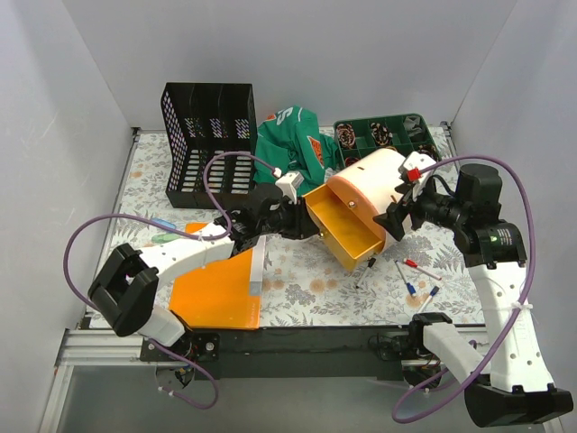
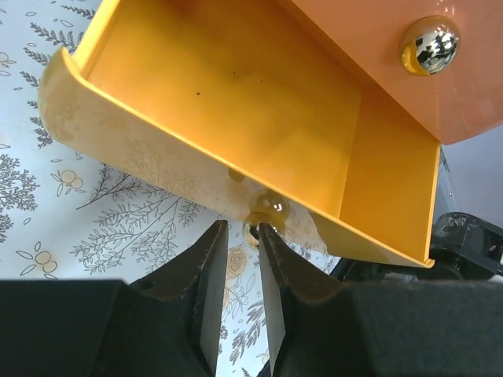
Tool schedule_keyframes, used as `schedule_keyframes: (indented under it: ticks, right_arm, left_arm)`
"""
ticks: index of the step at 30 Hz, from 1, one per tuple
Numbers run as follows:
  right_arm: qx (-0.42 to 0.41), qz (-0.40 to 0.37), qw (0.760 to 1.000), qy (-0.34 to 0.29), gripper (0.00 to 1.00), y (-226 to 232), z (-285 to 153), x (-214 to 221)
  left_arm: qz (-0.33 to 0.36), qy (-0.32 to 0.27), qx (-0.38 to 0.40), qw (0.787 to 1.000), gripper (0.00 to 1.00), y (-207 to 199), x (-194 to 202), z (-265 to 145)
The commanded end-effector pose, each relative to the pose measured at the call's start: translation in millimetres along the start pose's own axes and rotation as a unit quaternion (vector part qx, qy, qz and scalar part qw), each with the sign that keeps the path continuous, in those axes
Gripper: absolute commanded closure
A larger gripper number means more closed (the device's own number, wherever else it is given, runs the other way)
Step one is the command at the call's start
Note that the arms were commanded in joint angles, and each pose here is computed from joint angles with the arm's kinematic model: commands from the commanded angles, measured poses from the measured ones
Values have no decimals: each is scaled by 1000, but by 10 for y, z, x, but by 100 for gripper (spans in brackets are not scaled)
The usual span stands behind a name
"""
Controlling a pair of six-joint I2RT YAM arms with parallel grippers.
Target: Organize the desk
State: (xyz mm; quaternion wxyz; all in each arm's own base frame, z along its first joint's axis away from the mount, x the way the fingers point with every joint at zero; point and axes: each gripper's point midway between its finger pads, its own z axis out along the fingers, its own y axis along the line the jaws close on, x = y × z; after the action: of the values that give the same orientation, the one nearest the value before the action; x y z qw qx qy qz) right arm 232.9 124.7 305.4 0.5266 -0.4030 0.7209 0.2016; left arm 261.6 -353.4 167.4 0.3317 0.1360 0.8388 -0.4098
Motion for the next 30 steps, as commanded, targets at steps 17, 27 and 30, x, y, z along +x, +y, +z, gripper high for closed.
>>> schedule_keyframes:
  ticks: [17, 27, 30]
  right_arm:
    - [-41, -55, 994, -82, 2, -57, 61, -538]
    - [-65, -42, 992, -95, 2, -32, 185, -471]
    - [-45, -30, 995, -86, 2, -110, 246, -361]
  left_arm:
    - [-2, -190, -233, 954, 13, 699, -556, -1361]
    - [-171, -283, -359, 873, 2, 1774, -479, -2160]
    - [-234, -286, -372, 851, 2, 2065, -415, -2247]
